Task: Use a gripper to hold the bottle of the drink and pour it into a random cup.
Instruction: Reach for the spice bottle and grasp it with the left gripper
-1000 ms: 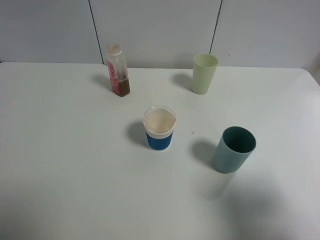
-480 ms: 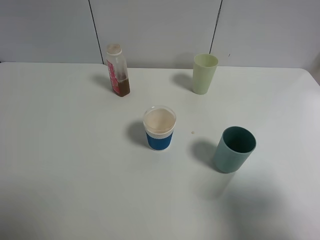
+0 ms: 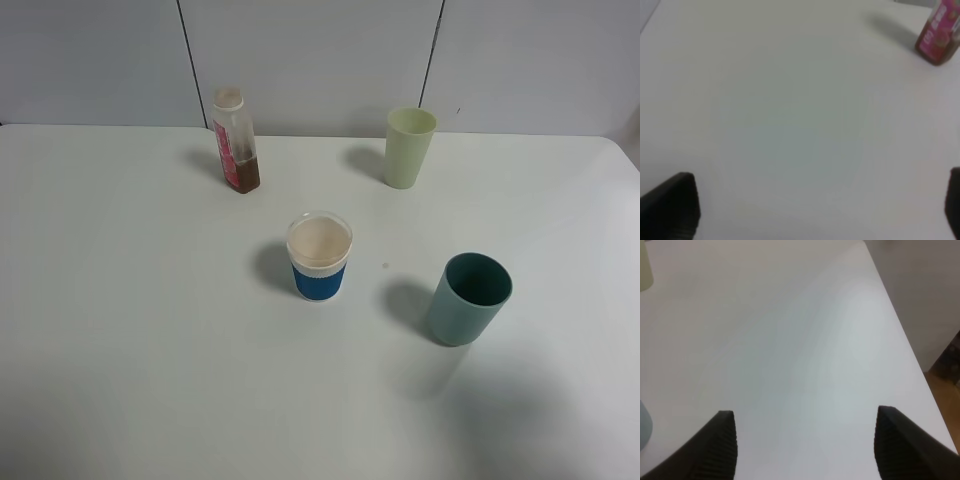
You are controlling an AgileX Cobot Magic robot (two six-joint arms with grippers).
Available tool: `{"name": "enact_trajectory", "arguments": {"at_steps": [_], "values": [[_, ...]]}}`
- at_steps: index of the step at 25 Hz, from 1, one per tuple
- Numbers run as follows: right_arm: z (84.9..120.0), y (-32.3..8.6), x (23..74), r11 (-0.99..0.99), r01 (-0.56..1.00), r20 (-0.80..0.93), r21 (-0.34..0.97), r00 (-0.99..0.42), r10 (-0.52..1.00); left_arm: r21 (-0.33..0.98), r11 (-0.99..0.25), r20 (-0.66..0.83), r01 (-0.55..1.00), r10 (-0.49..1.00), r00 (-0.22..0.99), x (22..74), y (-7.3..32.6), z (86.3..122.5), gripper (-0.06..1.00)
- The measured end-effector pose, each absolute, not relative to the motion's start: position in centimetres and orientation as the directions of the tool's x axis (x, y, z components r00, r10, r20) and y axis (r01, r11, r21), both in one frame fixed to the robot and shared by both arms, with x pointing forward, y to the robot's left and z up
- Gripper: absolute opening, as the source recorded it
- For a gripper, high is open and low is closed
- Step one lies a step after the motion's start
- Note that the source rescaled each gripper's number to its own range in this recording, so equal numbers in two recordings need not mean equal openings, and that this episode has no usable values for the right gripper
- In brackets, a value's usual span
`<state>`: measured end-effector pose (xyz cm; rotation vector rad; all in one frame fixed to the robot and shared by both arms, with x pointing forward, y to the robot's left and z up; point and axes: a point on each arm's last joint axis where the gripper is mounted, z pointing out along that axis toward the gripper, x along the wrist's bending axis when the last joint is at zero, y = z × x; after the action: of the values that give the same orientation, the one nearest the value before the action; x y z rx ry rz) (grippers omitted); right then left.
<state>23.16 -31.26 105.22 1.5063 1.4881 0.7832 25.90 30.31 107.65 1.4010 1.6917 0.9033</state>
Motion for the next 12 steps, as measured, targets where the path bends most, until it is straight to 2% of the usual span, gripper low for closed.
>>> {"name": "enact_trajectory", "arguments": {"at_steps": [12], "values": [[105.2,-31.3,23.2,0.076,0.450,-0.131,0.890,0.093,0.987,0.795,0.186,-0.190,0.577,0.980,-0.054,33.2,29.6,107.9,1.00]]}}
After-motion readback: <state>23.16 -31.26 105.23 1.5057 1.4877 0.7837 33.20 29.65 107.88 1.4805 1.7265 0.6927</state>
